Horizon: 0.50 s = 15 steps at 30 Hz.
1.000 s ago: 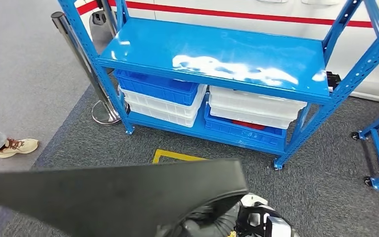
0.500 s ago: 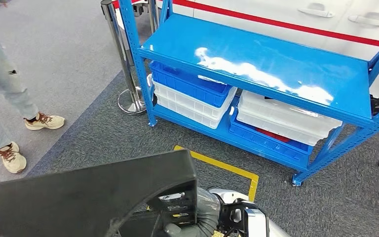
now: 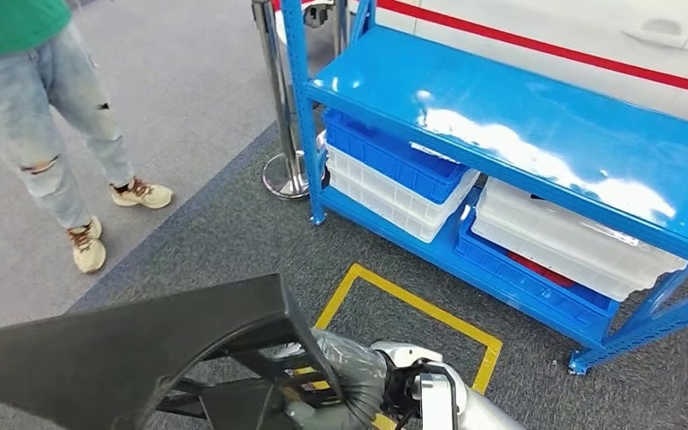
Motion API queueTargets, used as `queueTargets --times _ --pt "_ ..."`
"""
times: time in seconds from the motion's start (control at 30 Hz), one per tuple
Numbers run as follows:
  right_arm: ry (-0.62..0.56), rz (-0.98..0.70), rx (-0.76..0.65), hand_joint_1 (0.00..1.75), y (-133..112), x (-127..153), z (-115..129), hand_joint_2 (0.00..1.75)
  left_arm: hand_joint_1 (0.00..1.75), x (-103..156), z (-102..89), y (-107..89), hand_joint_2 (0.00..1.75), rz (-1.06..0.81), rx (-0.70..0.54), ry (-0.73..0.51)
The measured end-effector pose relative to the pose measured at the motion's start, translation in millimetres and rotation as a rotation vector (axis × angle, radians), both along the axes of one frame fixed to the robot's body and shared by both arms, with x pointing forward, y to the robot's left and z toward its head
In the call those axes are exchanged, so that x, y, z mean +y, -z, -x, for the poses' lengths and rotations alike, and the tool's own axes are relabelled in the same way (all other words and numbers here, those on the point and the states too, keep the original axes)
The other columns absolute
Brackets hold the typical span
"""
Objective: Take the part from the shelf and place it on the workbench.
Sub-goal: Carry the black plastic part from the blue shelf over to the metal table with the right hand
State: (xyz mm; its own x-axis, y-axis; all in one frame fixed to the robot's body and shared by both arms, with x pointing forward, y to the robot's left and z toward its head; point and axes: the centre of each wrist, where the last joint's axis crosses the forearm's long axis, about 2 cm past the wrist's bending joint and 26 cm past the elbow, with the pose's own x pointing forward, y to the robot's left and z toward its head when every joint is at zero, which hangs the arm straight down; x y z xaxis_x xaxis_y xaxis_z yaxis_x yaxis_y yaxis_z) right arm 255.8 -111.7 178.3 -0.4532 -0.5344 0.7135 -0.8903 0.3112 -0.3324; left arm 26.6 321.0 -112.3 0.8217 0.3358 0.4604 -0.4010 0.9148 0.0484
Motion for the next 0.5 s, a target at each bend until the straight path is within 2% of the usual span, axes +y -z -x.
queueTargets --times 0.5 --pt "0.001 0.060 -0.008 1.75 9.6 8.6 -1.7 1.75 0.00 -7.2 4.4 0.7 0.00 0.042 -0.002 0.009"
